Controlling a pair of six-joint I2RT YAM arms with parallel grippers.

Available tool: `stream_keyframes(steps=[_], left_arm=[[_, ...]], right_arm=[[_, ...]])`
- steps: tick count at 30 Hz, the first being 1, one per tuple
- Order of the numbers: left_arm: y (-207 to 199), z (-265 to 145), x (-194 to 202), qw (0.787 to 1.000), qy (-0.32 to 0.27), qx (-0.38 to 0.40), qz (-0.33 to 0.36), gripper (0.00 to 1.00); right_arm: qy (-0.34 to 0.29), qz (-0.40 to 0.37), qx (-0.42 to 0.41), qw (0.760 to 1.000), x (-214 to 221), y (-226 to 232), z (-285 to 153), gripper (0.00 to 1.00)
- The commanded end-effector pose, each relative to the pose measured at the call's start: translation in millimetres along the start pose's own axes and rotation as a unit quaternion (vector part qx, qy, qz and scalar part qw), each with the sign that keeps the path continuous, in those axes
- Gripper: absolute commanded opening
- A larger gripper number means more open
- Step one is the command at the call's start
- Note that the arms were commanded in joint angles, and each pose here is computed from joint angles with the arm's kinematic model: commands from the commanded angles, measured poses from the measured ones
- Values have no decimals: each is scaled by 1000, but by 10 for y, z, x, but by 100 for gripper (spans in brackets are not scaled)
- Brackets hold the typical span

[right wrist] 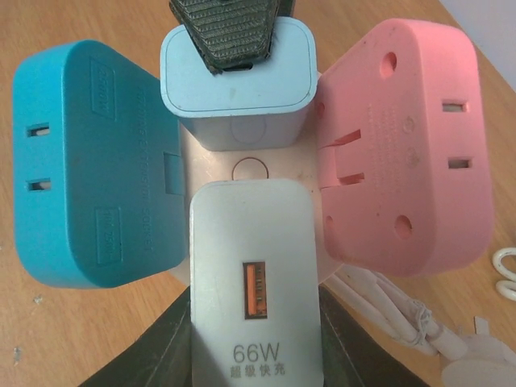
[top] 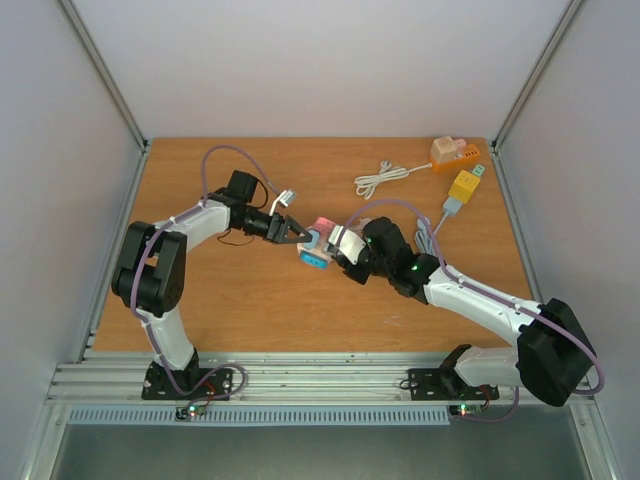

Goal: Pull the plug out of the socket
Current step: Remove the plug from the socket.

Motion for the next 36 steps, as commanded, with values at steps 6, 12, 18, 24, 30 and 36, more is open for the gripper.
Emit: stream_keyframes(steps=[6, 12, 18, 24, 30, 36], left_arm=[[-205, -26, -88, 998, -10, 48, 30, 0], [-170, -9, -92, 999, -9, 52, 13, 0], [-177, -11, -88, 998, -8, 53, 12, 0], [-171, -18, -74, 999, -5, 42, 17, 0], [-182, -24, -64, 999, -4, 32, 31, 0], [-171, -19, -66, 999, -3, 30, 33, 0]], right_arm=[[-90, -33, 69, 993, -319, -155, -118, 1], [-98, -62, 98, 988, -315, -128, -74, 1], [-105, -63, 118, 985, -343, -150, -85, 1], [-89, -45, 69, 993, -346, -88, -120, 1], [-77, -21, 30, 996, -355, -81, -152, 1], [-80, -21, 43, 996, -359, -134, -197, 1]])
Point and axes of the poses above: each gripper's point midway between its finger pads, its own z axis out along the fingers, its own y axis along the line the jaws close on, x = y × z, the point moved 8 cm from there along -z, back along the fingers, and after that the axes turned 9 degrees about z, right-handed, at the moved point
